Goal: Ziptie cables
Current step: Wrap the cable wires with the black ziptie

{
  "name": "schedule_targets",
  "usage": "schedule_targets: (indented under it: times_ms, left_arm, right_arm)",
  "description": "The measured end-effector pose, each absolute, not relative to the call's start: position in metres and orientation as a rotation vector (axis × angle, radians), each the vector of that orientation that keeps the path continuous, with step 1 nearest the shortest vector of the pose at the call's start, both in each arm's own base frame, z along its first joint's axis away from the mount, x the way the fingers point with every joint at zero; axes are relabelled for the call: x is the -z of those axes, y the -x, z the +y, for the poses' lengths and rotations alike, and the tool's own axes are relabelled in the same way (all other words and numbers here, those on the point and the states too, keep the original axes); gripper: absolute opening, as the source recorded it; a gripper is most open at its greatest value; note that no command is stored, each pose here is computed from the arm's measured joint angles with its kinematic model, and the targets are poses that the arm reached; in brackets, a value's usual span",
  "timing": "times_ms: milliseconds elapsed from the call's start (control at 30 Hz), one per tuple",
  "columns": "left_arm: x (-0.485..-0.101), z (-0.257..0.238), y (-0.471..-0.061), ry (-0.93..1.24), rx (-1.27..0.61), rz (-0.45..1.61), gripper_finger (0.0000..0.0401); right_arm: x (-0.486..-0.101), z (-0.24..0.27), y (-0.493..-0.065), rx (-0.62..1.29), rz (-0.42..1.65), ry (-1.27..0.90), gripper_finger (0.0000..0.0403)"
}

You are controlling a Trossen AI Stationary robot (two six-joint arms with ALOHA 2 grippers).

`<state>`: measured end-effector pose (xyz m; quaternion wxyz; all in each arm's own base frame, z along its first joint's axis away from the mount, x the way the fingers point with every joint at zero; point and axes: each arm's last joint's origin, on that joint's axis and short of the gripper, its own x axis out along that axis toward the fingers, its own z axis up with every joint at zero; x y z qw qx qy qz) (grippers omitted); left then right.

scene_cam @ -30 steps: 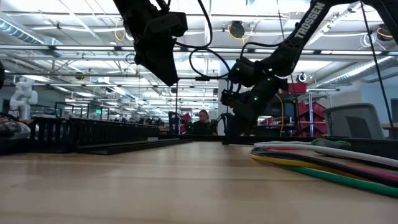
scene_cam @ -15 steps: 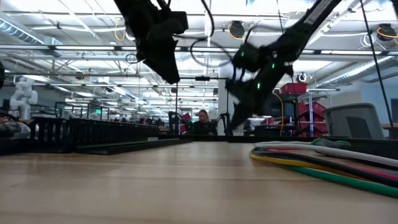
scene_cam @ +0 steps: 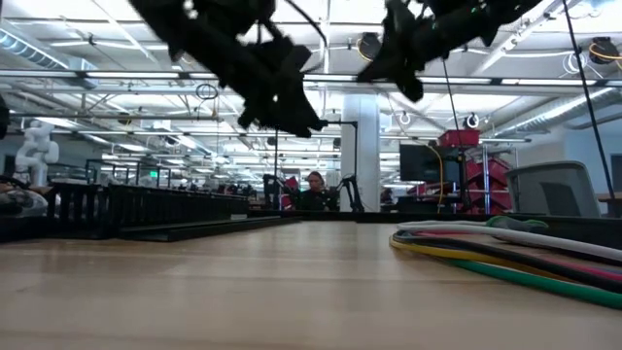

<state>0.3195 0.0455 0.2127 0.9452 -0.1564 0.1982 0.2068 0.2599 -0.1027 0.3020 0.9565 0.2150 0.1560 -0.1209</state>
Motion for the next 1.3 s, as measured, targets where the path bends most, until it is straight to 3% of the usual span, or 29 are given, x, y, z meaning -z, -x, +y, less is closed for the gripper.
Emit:
schedule_targets:
  times_ms: [233,433,567,767,900,1300]
  left_arm:
    - [-0.209,0.064,-0.303,0.632,-0.384,-0.034,0.0157]
    - [-0.243,0.059,-0.302,0.787,-0.026,-0.292,0.0157]
    - [-0.246,0.055,-0.302,0.759,0.057,-0.289,0.0157]
    - [-0.246,0.053,-0.302,0.519,0.028,-0.283,0.0157]
    - [-0.248,0.056,-0.304,0.413,-0.053,-0.299,0.0157]
    - [-0.276,0.059,-0.326,0.252,-0.039,-0.204,0.0158]
  right_arm:
    - [-0.341,-0.095,-0.263,0.219,-0.046,-0.481,0.0000]
    - [-0.343,-0.095,-0.287,0.159,-0.283,-0.561,0.0000]
    - [-0.341,-0.089,-0.300,0.076,-0.385,-0.618,0.0000]
    - [-0.347,-0.077,-0.302,-0.008,-0.440,-0.698,0.0000]
    - [-0.351,-0.072,-0.300,-0.009,-0.474,-0.725,0.0000]
    - [-0.349,-0.070,-0.303,0.007,-0.473,-0.739,0.0000]
